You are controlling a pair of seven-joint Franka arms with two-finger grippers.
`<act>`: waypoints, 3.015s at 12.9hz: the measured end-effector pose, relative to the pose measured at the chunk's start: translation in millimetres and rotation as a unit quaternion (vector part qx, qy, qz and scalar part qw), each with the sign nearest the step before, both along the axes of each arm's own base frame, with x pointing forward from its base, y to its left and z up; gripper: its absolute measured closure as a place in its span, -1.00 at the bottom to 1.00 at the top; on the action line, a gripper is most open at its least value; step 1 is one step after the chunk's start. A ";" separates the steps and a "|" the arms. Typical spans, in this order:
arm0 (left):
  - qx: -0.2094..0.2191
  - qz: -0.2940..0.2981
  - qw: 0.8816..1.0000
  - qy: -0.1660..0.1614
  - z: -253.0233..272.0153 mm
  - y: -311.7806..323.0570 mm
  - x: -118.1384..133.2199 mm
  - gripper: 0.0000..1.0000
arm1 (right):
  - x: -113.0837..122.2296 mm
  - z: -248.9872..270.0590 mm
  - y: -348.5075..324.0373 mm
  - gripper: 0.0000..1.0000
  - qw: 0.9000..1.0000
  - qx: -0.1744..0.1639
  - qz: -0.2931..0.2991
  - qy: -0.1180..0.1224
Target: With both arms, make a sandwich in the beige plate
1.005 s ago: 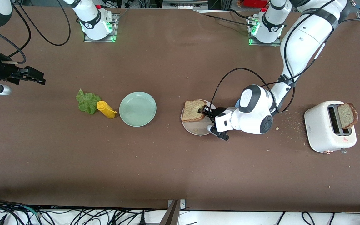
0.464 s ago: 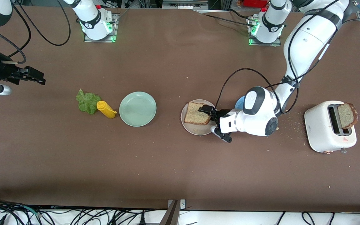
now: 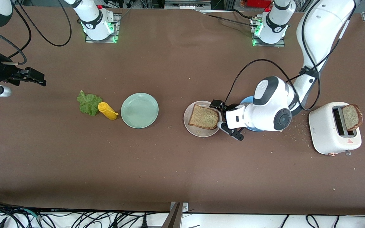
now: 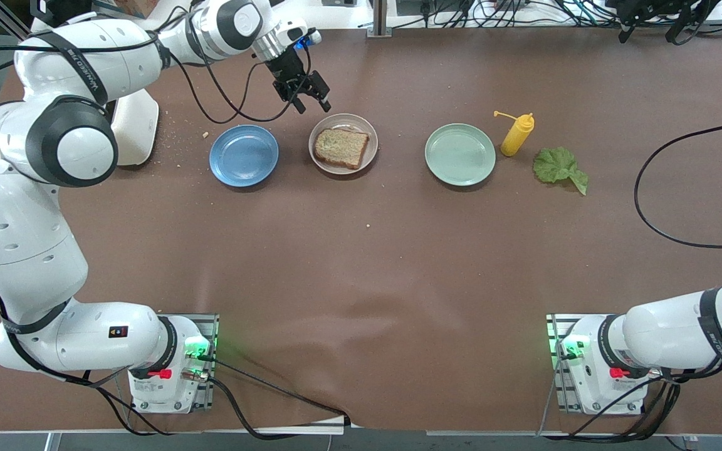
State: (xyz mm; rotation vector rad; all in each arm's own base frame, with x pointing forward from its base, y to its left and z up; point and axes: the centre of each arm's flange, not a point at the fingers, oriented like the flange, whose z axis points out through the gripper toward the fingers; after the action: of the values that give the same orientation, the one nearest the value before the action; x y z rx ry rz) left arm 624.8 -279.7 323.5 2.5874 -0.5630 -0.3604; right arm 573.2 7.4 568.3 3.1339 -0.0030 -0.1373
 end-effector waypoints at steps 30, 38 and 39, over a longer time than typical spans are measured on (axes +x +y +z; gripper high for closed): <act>0.245 0.134 0.954 -0.108 242.6 214.6 -15.7 -1.00 | 5.1 -0.3 17.1 -1.00 1.000 -0.001 0.015 -0.014; 0.229 0.143 0.953 -0.135 246.5 195.7 -58.0 -1.00 | 5.8 -0.4 13.8 -1.00 1.000 -0.001 0.013 -0.015; 0.230 0.139 0.953 -0.137 247.8 191.0 -62.3 -1.00 | 5.8 -0.4 13.3 -1.00 1.000 -0.002 0.012 -0.015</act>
State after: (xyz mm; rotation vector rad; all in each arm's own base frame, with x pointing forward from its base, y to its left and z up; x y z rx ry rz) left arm 562.5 -88.7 571.2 3.1444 -0.2088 -0.0358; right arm 579.0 20.7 567.9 3.1314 0.0345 -0.0887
